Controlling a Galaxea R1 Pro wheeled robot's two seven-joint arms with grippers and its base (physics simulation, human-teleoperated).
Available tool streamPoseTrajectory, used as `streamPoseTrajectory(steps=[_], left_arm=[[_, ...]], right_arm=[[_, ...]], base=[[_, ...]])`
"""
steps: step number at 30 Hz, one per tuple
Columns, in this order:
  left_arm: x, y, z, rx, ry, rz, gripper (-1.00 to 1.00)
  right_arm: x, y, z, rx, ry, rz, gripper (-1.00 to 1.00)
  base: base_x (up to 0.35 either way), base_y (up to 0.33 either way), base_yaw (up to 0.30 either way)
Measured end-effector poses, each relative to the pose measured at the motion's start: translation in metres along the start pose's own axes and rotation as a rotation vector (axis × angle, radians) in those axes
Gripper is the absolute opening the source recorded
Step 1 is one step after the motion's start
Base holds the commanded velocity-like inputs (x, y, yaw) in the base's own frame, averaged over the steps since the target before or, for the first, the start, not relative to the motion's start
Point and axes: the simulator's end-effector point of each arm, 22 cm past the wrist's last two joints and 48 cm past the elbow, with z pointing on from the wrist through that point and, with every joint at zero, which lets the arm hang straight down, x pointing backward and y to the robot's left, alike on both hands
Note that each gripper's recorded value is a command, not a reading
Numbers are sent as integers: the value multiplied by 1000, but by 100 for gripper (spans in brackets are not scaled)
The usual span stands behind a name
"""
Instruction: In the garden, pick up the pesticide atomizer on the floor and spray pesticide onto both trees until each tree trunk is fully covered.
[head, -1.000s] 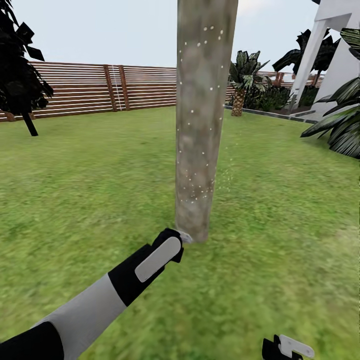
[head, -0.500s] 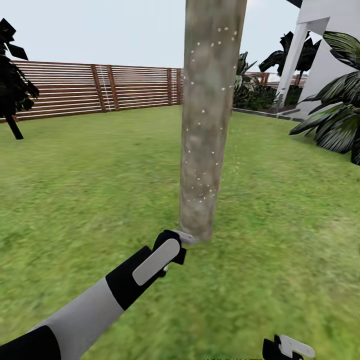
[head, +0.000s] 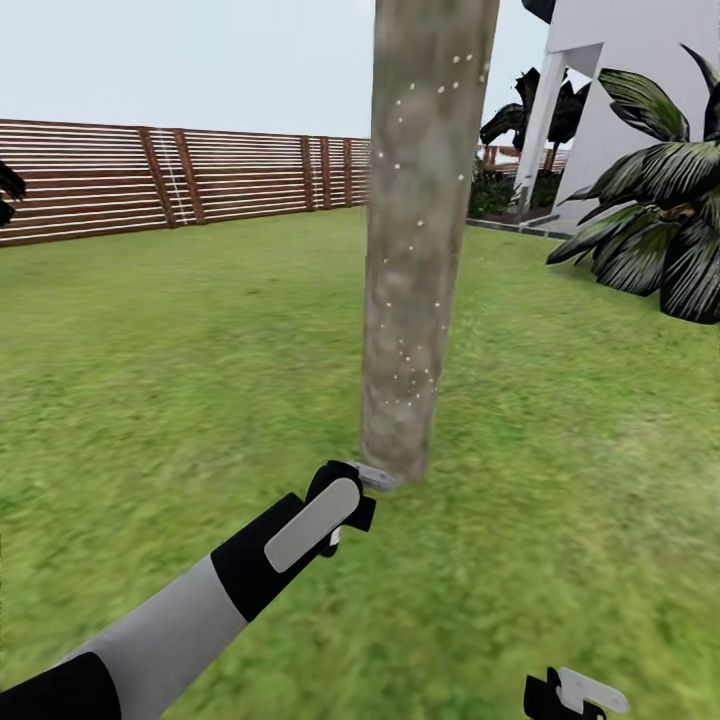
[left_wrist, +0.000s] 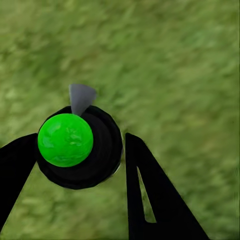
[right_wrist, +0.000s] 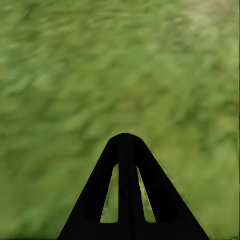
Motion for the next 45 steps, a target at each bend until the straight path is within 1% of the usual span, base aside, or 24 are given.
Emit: streamPoseTrajectory(steps=[8,13,22,38,41,45], left_arm=[[-5,-5,-6,18,-20,1,-100],[-5,-7,-6,28,-18,-2,-100],[9,-12,-1,40,9,-4,-100],[19,-18,1,57,24,-2,-100],[18,-22,-3,73,13,0,-100],[17,-19,-4,73,4,0,-100]], right_arm=[[0,-1,0,3,-1,1,-100],[-2,-2,0,4,-5,2,-100],[-2,-3,0,6,-4,3,-100],[-2,-2,0,3,-6,2,-100],[-3,-2,0,3,-6,2,-100],[-2,-1,0,3,-5,2,-100]], base=[[99,334,-202],[109,334,-231],[63,334,-219],[22,337,-208],[165,338,-219],[197,332,-239]])
